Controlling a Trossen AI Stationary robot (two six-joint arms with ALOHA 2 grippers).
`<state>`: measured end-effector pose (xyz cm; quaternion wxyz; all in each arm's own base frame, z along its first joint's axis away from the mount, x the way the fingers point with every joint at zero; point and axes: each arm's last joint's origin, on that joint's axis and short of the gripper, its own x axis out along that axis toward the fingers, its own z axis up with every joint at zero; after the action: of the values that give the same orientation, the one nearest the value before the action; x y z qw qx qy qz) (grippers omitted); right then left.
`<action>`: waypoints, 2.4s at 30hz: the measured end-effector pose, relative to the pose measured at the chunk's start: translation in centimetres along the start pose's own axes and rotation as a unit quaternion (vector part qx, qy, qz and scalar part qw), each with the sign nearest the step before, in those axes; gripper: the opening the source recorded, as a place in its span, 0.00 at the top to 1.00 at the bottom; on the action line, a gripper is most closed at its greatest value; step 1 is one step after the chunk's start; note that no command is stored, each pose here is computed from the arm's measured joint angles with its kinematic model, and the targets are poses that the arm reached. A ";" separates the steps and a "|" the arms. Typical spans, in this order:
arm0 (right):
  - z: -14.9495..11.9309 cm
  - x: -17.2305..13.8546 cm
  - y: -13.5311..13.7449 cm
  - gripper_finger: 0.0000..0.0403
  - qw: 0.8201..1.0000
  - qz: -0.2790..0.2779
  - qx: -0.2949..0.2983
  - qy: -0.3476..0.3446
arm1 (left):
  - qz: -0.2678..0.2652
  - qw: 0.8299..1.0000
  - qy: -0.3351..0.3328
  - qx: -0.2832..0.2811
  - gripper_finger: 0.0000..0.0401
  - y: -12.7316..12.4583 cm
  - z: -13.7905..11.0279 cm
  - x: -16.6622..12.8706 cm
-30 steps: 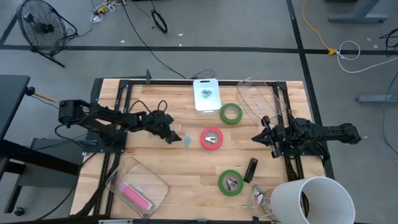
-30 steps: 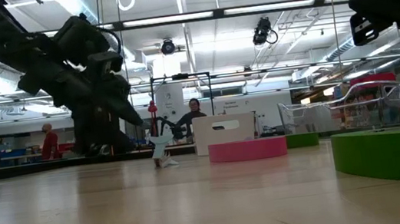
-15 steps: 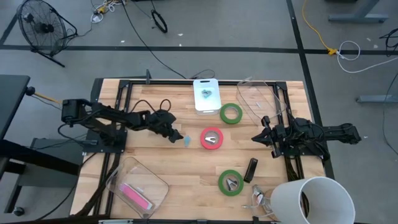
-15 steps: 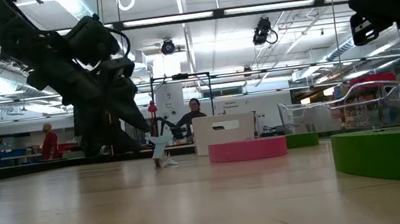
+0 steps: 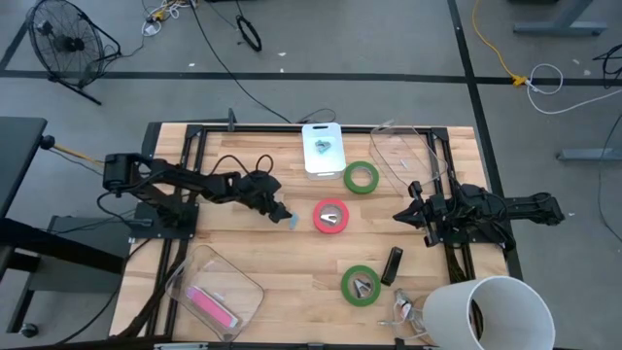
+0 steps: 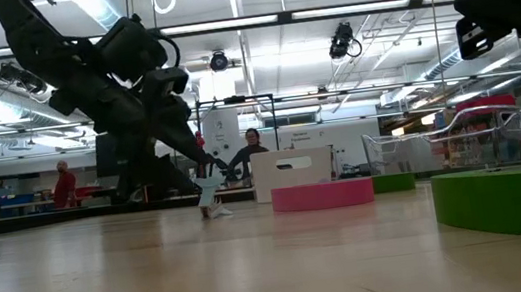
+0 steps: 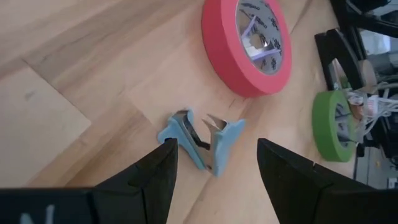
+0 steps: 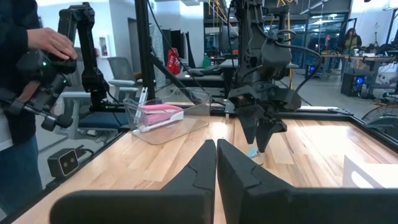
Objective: Pick and place Stapler, Stapler remover, tape
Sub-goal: Put the gray staple remover into the white bin
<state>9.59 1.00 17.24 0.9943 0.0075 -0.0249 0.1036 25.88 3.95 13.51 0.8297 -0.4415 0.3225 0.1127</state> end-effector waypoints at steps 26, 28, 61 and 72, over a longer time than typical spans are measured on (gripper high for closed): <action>0.0 0.0 0.0 0.95 1.000 0.000 0.000 0.000 | 0.003 1.000 0.004 -0.019 0.45 -0.6 -0.9 0.6; 0.0 0.0 0.0 0.95 1.000 0.000 0.000 0.000 | 0.004 1.000 0.003 -0.022 0.45 -0.6 -1.0 0.6; 0.0 0.0 0.0 0.95 1.000 0.000 0.000 0.000 | 0.031 0.999 0.005 -0.021 0.51 -1.3 -0.9 1.1; 0.0 0.0 0.0 0.95 1.000 0.000 0.000 0.000 | 0.024 0.999 0.003 -0.032 0.55 -1.3 -1.0 1.6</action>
<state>9.59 1.00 17.25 0.9943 0.0075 -0.0250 0.1036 27.29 2.20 12.94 0.8109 -0.4607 0.3320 0.1414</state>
